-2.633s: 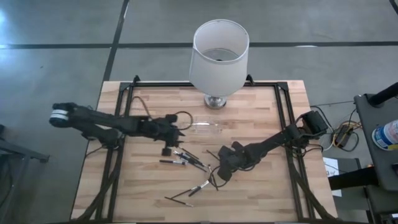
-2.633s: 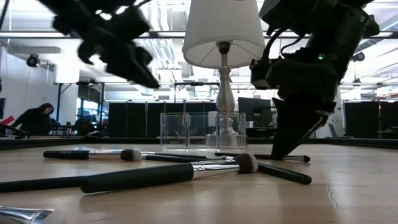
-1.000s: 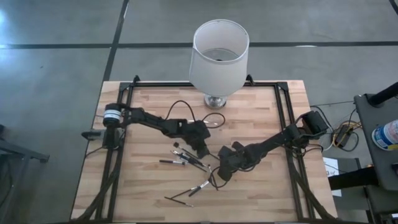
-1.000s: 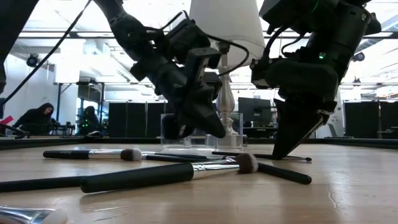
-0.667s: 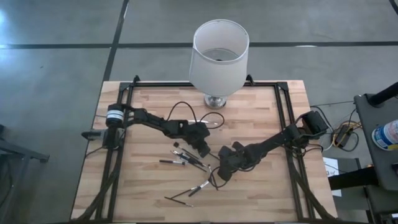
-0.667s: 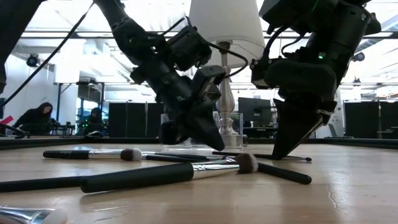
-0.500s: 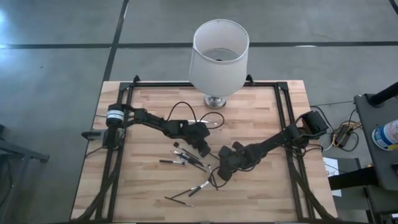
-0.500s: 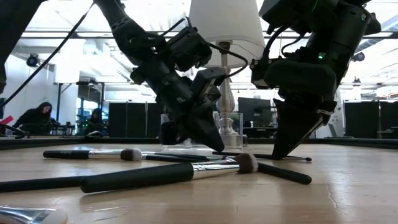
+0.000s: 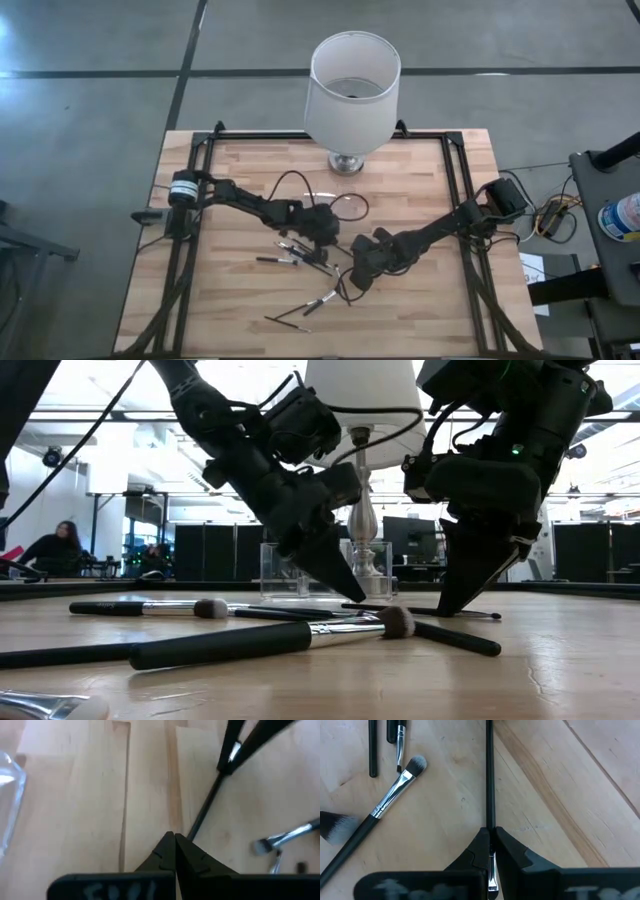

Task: Put items in baskets/containers
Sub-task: Put the eyeshadow brush into the transparent organizer

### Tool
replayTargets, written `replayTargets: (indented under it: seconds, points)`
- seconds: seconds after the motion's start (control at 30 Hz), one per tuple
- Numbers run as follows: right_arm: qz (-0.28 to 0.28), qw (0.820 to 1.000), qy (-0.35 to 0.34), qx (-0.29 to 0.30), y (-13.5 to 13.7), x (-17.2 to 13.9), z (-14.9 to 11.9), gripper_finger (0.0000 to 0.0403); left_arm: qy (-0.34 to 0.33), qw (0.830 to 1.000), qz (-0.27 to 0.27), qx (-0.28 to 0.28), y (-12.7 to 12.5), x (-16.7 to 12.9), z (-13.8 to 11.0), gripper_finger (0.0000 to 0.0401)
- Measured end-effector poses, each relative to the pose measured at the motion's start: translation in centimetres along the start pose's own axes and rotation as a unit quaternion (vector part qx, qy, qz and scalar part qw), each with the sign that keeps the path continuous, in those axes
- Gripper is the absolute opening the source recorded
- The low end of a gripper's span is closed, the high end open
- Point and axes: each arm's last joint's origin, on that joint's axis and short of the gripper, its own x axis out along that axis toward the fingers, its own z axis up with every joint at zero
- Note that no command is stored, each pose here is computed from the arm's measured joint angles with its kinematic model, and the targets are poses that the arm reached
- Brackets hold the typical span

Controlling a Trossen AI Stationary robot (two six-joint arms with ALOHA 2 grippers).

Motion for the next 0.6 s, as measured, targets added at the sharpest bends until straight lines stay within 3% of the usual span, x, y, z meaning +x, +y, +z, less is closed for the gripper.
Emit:
replayTargets:
  seconds: [0.4,0.6]
  points:
    - [-0.001,1.000,0.000,-0.013,0.0,0.0,0.0,0.0013,-0.007,0.999,-0.018,0.049,-0.4,-0.9,0.6,0.0003]
    - [-0.001,1.000,0.001,-0.023,0.0,0.0,0.0,0.0013,-0.003,0.996,-0.040,0.082,-1.3,-0.7,0.3,0.0051]
